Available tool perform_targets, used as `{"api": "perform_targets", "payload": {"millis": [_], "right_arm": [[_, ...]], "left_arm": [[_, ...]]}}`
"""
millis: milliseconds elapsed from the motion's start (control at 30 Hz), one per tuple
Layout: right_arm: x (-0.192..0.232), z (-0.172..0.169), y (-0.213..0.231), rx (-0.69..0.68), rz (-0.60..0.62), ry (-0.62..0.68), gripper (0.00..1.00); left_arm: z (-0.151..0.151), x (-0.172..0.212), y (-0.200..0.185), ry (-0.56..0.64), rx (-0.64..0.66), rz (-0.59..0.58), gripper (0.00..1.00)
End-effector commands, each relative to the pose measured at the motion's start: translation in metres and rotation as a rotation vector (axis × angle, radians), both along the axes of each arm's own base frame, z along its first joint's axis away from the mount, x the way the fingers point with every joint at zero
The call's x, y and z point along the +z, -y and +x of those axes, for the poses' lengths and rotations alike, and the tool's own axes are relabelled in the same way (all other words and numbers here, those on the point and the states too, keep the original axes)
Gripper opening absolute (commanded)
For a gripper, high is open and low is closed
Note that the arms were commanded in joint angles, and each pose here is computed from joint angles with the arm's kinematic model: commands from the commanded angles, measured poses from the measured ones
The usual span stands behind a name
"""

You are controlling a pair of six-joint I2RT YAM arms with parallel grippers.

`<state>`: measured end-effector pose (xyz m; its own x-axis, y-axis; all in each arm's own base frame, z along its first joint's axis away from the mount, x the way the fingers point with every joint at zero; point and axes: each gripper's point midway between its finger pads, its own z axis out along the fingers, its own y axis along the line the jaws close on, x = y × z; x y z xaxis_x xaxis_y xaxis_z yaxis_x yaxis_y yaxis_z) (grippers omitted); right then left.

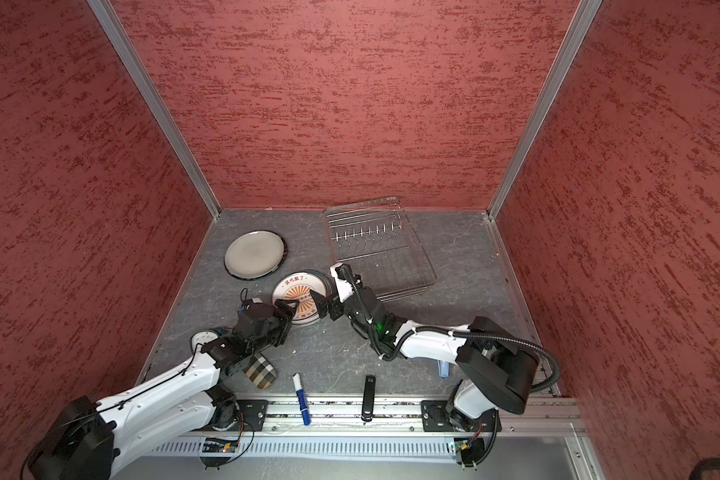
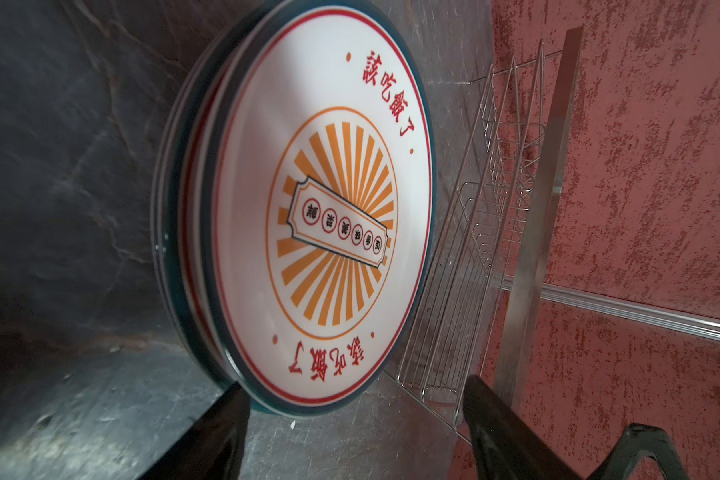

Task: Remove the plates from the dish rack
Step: 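Lower the sunburst plate onto the plate stack with the left gripper, then open the left gripper and lift it off the stack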

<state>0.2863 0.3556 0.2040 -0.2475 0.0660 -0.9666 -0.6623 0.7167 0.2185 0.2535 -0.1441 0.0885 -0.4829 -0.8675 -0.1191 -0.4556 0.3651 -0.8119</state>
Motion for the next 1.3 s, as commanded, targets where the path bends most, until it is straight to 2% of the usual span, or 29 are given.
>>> {"api": "perform_targets", "payload": {"millis": [0,833,1200,1267], "right_arm": [[0.016,-0.002,0.002,-0.008,0.036,0.039,0.99],[0.014,-0.003,0.001,-0.001,0.035,0.033,0.99],[0.01,-0.002,-0.001,0.0,0.028,0.03,0.99],[0.011,-0.001,0.0,-0.005,0.027,0.031,0.99]], "left_arm": [[0.001,0.003,-0.003,0.009,0.003,0.01,0.81],[0.016,0.005,-0.002,0.009,-0.013,-0.01,0.81],[0.013,0.001,-0.006,0.01,0.002,-0.012,0.81],[0.012,0.002,-0.008,0.018,0.006,-0.004,0.86]]}}
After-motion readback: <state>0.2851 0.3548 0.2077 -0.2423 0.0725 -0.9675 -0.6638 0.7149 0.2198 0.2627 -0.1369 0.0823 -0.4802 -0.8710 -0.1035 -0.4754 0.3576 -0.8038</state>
